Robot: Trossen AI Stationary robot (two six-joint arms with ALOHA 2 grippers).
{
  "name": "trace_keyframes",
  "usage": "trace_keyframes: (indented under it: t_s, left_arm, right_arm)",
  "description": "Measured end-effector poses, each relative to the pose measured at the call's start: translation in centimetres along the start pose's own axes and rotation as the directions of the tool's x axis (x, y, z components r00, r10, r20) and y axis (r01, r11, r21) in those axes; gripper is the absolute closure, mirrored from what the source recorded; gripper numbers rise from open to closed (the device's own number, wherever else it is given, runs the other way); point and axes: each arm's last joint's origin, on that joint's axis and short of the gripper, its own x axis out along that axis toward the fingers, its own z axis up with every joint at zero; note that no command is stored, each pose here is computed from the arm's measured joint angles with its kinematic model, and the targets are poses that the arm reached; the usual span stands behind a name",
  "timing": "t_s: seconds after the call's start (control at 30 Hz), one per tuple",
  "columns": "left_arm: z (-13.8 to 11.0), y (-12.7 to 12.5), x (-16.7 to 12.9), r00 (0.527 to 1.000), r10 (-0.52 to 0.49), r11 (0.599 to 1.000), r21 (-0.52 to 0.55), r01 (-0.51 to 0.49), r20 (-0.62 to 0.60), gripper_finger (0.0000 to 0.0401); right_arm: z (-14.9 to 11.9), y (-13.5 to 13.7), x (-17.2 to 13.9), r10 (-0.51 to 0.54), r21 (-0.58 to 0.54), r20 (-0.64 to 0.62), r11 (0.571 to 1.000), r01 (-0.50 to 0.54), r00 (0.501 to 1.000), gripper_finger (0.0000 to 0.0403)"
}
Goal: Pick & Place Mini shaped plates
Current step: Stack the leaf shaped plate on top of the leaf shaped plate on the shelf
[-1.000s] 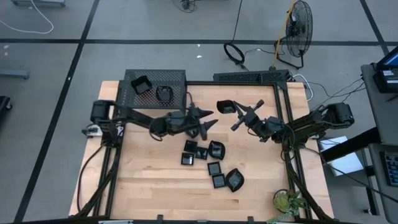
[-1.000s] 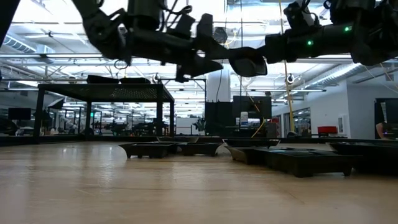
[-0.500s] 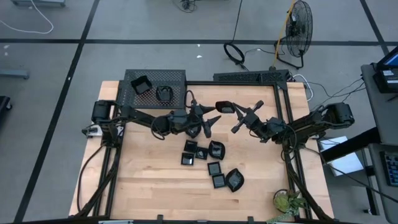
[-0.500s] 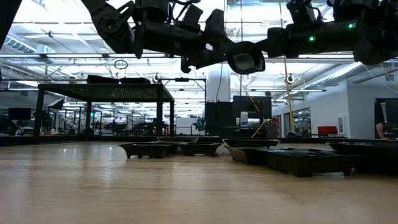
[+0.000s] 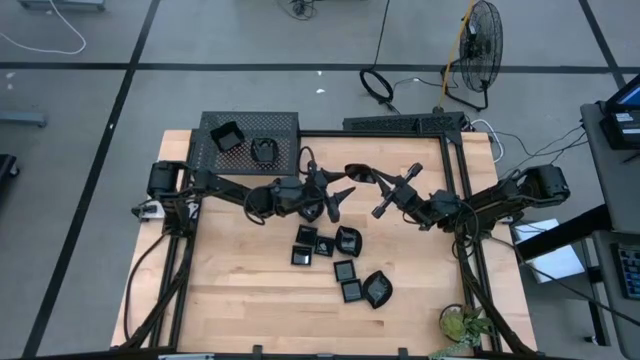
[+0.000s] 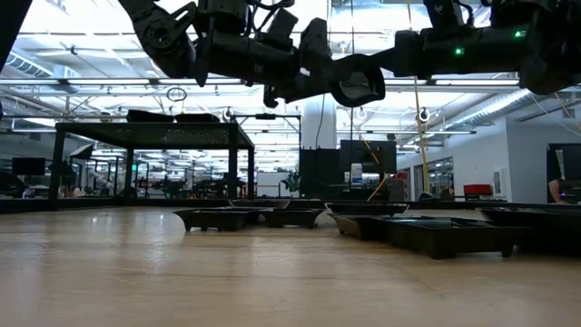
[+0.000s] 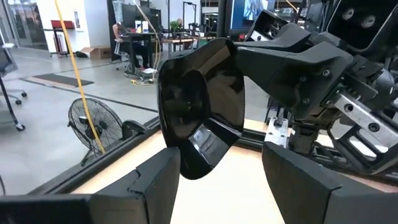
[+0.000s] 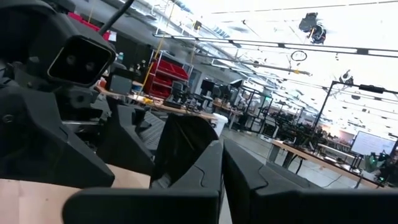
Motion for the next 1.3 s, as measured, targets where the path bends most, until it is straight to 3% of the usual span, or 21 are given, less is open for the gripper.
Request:
trace_keyframes:
  t_s: [0.43, 0.63, 1.3]
  left_arm:
    - [0.0, -0.7, -0.4, 0.995, 0.1, 0.987, 0.128, -0.1, 0.007, 0.0169]
    - [1.4, -1.5, -1.2, 0.986, 0.161, 0.968, 0.188, -0.165, 0.035, 0.0169]
    - [1.1, -0.6, -1.1, 0.986, 0.162, 0.986, -0.023, -0.162, -0.029, 0.0169]
  right_arm:
    - [-0.1, 0.0, 0.0, -0.001, -0.006, -0.01, 1.0, 0.001, 1.0, 0.0403]
    - [-0.1, 0.0, 0.0, 0.0, -0.007, -0.011, 1.0, 0.0, 1.0, 0.0403]
    - [0.0, 0.0, 0.0, 0.002, 0.015, 0.001, 1.0, -0.002, 1.0, 0.0403]
